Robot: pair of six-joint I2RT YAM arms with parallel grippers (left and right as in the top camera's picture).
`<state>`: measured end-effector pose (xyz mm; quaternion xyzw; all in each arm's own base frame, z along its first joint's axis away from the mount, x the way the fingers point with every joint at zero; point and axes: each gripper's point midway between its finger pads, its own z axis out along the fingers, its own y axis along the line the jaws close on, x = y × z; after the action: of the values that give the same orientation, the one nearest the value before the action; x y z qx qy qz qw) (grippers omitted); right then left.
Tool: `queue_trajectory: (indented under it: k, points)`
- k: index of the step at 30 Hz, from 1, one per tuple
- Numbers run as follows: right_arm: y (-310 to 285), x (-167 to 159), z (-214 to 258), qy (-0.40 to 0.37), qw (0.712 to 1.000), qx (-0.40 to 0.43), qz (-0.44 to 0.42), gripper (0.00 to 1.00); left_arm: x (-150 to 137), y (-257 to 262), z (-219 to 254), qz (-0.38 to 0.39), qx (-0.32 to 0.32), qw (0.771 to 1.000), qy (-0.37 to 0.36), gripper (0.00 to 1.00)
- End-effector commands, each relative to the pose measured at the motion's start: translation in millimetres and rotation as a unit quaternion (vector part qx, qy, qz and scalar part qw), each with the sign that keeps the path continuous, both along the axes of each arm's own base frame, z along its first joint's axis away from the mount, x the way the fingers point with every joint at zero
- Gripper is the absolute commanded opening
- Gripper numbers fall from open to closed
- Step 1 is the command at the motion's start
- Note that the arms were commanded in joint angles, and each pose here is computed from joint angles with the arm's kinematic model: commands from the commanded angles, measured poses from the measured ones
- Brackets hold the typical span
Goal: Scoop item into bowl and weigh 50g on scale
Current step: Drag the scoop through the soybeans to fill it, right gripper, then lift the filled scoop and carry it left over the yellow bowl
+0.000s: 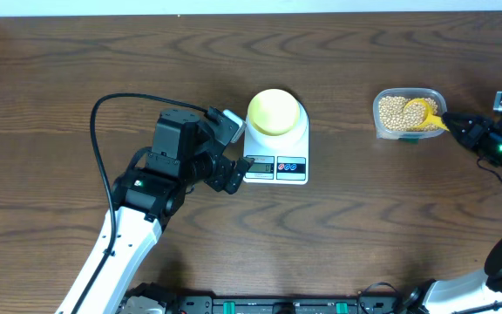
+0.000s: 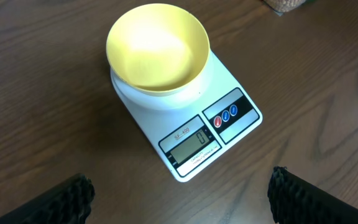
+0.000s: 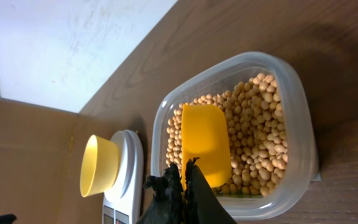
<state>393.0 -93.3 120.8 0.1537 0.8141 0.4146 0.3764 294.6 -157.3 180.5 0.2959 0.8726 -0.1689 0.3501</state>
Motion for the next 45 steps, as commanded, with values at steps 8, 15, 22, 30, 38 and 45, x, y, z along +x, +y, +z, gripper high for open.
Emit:
queue_trajectory:
  k: [8,15,22,30,38,45]
  points:
    - [-7.9,-9.8,17.6,-0.025,0.997,0.070,0.006,0.01,-1.0,0.0,3.4,-0.001,-0.006,1.000,-0.003,0.91]
    - [-8.0,-13.1,23.5,-0.028,0.995,0.093,0.010,0.01,-1.0,0.0,3.4,-0.001,-0.006,1.000,-0.003,0.91]
    - [-6.7,-13.1,24.1,0.002,0.991,0.133,-0.003,0.01,-1.0,0.0,3.4,-0.001,-0.006,1.000,-0.003,0.92]
    - [12.3,-13.2,32.0,0.003,0.986,0.163,0.030,0.01,-1.0,0.0,3.4,-0.001,-0.006,1.000,-0.003,0.91]
    - [39.1,-8.0,32.1,0.024,0.982,0.179,0.058,0.01,-1.0,0.0,3.4,-0.001,-0.006,1.000,-0.003,0.91]
    - [70.2,-2.6,28.3,0.052,0.978,0.183,0.083,0.01,-1.0,0.0,3.4,-0.001,-0.006,1.000,-0.003,0.92]
